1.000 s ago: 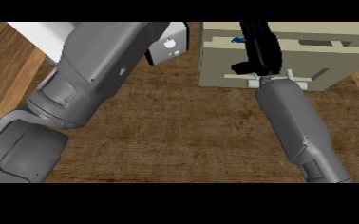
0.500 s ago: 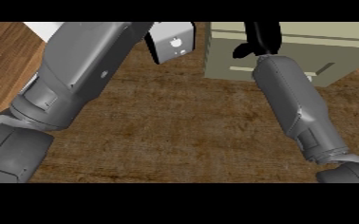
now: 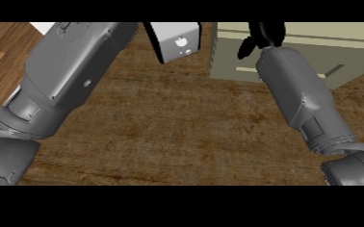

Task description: Pick up the can, place it into the drawer and close the drawer

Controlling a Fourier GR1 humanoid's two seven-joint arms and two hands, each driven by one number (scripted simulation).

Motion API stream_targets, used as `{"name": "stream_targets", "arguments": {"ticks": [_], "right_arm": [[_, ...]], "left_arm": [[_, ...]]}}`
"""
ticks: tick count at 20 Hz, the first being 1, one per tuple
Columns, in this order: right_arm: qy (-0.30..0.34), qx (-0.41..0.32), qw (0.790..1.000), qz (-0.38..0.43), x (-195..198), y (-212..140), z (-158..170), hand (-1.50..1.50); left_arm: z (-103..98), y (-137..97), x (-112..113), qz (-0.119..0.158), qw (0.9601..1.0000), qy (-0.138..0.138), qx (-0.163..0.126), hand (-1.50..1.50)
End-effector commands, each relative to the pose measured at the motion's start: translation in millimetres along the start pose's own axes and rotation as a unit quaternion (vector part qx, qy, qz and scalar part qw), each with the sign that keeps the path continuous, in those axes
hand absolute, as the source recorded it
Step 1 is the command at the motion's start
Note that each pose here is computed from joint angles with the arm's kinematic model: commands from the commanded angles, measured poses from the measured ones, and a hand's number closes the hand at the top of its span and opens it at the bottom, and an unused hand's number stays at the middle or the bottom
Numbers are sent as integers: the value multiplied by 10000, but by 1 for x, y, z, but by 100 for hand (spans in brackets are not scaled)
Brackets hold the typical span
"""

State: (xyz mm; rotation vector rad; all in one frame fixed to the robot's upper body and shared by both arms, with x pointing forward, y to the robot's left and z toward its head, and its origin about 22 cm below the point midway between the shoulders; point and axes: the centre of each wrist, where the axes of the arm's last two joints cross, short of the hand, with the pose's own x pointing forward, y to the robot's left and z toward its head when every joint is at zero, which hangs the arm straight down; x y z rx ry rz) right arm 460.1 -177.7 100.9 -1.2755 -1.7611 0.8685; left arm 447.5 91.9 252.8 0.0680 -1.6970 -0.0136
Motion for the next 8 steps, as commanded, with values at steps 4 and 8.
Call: {"name": "stream_targets", "arguments": {"ticks": [4, 8], "right_arm": [[-108, -583, 9942, -896, 29, -21, -27, -150], [-100, -676, 9912, -1130, 31, -36, -40, -150]], "left_arm": [[8, 16, -1, 90, 9999, 78, -49, -150], [12, 24, -11, -4, 10000, 13, -77, -150]]}}
